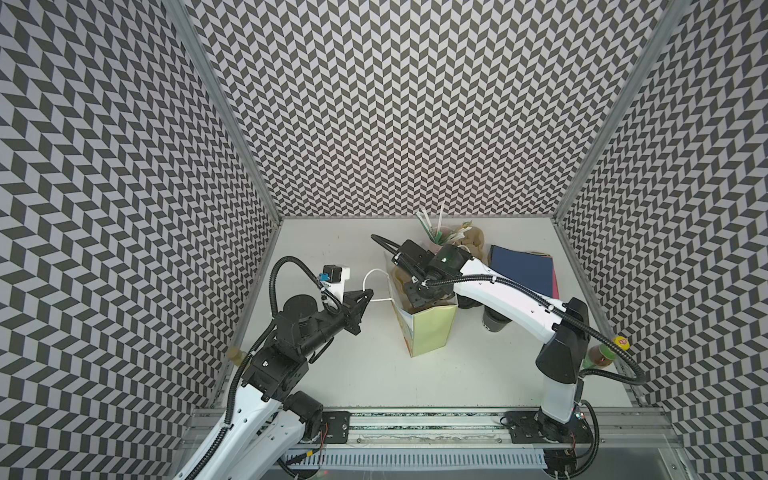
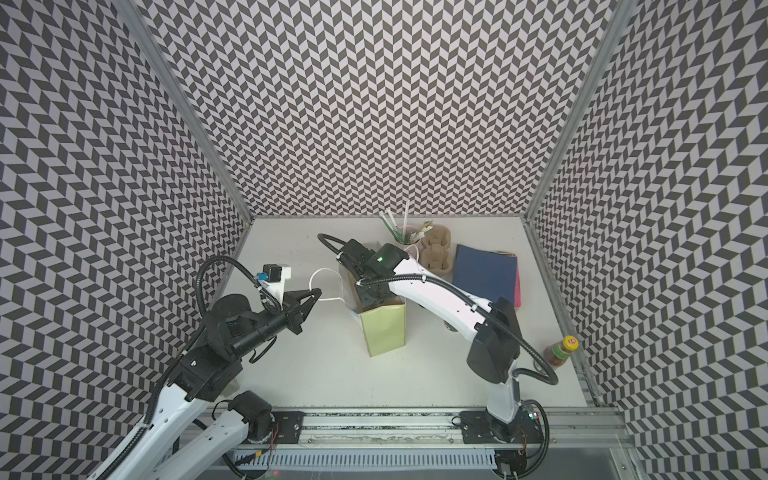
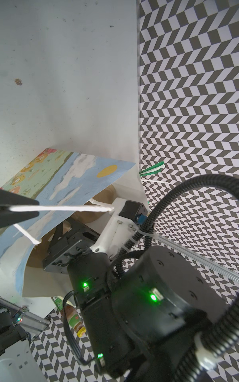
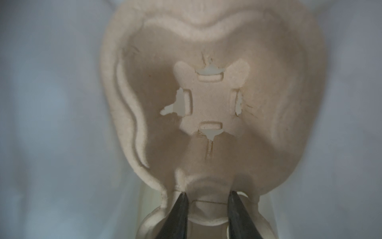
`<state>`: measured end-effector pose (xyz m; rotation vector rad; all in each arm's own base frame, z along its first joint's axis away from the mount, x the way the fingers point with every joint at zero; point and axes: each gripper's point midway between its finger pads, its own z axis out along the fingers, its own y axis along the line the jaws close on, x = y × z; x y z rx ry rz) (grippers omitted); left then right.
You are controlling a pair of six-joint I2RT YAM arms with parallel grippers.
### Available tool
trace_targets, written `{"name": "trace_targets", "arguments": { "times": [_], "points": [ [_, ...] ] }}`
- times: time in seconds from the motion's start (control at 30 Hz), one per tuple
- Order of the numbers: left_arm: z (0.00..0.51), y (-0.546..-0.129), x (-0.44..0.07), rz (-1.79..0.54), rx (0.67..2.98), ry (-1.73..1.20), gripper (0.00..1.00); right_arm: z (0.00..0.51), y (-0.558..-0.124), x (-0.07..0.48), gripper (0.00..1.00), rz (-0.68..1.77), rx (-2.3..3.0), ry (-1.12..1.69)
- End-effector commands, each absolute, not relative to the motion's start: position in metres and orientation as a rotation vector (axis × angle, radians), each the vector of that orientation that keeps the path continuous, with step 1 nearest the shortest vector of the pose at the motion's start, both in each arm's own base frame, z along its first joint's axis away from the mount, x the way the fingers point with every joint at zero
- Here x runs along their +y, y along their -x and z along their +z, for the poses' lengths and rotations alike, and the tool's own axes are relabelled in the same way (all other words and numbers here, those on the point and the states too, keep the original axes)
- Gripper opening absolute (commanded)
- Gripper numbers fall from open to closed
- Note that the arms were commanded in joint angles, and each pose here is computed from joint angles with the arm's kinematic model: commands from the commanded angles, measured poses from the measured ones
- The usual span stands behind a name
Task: Pack the takeout coffee
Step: 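Lower the carrier down into the gift bag with the right gripper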
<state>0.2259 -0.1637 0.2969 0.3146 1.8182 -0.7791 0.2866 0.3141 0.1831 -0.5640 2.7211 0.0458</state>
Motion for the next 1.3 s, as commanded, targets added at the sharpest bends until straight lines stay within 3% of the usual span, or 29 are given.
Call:
{"name": "trace_targets", "arguments": {
  "times": [0.0,1.27],
  "points": [
    [0.295,-0.225,-0.162,-0.755,1.816,-0.327,0.0,0.175,-0.286,0.313,0.31,0.032,2.743,0.555],
    [0.294,-0.223,-0.166,-0.766,1.818,-0.346,0.0,0.096,-0.272,0.313,0.31,0.095,2.843,0.52]
  ]
}}
